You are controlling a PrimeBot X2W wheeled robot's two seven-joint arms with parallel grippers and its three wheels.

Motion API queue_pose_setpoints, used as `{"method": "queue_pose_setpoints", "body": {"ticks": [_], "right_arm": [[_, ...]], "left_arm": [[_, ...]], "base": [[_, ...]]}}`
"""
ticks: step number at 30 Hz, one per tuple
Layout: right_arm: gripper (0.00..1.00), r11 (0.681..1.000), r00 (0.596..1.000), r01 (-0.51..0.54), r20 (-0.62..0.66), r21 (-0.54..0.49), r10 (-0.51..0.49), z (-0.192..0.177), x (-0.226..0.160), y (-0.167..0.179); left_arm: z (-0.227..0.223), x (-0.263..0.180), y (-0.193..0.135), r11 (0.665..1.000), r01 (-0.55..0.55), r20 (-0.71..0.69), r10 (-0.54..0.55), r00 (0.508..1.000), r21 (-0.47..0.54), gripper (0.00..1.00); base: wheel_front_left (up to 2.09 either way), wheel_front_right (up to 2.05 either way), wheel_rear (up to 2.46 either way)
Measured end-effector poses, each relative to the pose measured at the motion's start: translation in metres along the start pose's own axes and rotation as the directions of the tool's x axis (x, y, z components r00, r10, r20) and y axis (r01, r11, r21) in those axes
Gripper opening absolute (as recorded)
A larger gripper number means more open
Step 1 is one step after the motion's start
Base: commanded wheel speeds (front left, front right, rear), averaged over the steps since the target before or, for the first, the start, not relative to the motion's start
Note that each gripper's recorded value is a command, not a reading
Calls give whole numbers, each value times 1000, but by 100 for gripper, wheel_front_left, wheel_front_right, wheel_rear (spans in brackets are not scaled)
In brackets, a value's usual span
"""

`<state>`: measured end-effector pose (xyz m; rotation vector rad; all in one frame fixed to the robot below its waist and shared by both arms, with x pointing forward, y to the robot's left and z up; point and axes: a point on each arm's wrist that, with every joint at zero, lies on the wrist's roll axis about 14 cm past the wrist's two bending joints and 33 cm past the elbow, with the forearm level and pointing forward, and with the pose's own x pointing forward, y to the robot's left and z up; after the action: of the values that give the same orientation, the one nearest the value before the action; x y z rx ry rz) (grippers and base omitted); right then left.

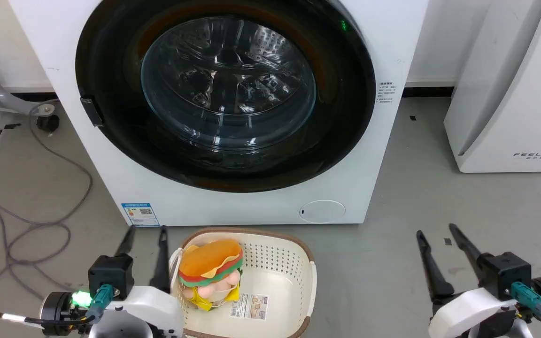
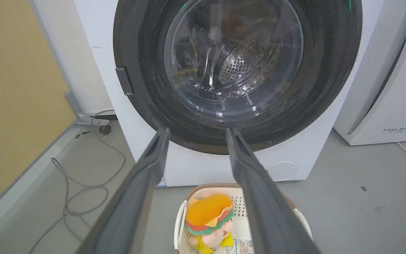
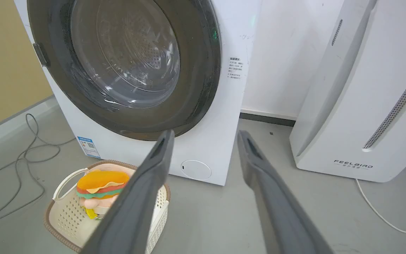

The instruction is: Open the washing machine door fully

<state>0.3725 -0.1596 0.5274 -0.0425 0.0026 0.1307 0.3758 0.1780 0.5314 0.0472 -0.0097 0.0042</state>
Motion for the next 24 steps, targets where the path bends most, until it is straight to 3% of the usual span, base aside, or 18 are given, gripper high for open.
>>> {"method": "queue_pose_setpoints", "body": {"ticks": [5,7,16,24], "right_arm": [[100,1000,1000,2,1,2,-2,0,0,-1],[0,1000,1000,3,2,8,-3,0,0,-1],[0,999,1000,9,-2,49,-9,-4,-4,-2],[0,981,1000,6,18,196,-9,-6,-5,0]], "left_arm": [[-1,0,-2,1000,5,-1,-5,1000,-1,100],[0,0,-3,1000,9,4,-9,1000,-2,100],[-1,0,-7,1000,20,11,-20,1000,-20,100],[-3,0,-9,999,27,16,-26,1000,-35,100]], "base": [[0,0,0],[0,0,0],[0,0,0],[0,0,0]]}}
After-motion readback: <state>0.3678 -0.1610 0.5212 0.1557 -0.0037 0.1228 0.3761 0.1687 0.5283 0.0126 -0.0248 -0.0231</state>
